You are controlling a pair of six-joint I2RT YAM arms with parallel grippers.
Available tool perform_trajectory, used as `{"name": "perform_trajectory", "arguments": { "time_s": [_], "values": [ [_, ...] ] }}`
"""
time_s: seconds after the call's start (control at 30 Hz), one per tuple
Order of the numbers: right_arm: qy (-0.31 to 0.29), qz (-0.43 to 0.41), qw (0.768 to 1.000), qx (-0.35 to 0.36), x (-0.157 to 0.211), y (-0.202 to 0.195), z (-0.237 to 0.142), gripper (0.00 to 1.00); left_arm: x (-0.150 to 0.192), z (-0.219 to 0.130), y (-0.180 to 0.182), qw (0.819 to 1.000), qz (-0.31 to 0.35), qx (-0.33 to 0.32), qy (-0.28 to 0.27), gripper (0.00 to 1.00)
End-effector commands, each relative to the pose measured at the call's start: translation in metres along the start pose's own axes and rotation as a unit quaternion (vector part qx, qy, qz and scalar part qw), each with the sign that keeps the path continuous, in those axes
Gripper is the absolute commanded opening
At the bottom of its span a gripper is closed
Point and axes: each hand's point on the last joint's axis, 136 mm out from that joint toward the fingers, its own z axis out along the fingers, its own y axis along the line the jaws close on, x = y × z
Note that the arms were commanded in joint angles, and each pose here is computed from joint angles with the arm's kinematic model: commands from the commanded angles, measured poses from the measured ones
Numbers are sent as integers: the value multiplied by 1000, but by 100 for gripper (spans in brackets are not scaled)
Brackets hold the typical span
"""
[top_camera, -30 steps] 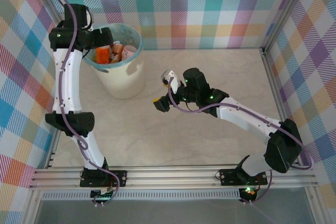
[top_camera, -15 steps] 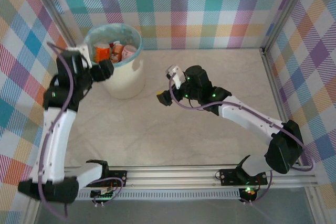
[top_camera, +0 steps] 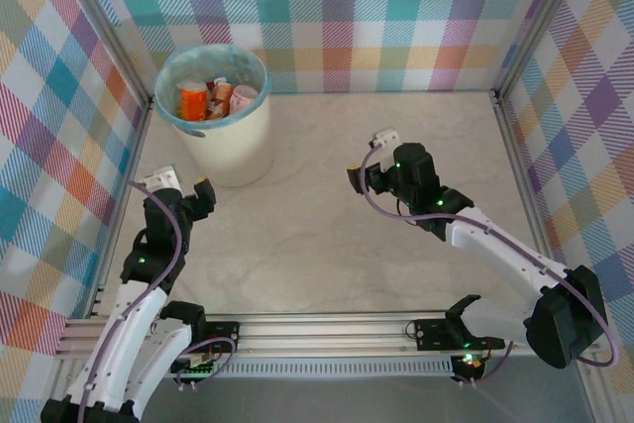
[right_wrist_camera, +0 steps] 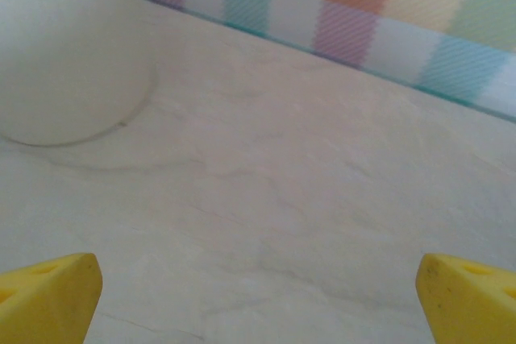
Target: Put the plastic bottles in the bin
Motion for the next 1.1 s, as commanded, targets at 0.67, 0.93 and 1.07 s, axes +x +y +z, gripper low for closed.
{"name": "perform_trajectory", "arguments": {
  "time_s": [0.67, 0.93, 1.07],
  "values": [
    [-35, 14, 995, 90, 122, -115, 44, 100, 69, 106, -21, 993, 77, 87, -8, 94],
    [-102, 72, 989, 83, 137, -133, 27, 100, 71, 108, -49, 983, 72, 169, -7, 95],
    [-71, 110, 982, 135, 141, -157, 36, 100, 70, 110, -51, 982, 67, 174, -12, 96]
  ]
}}
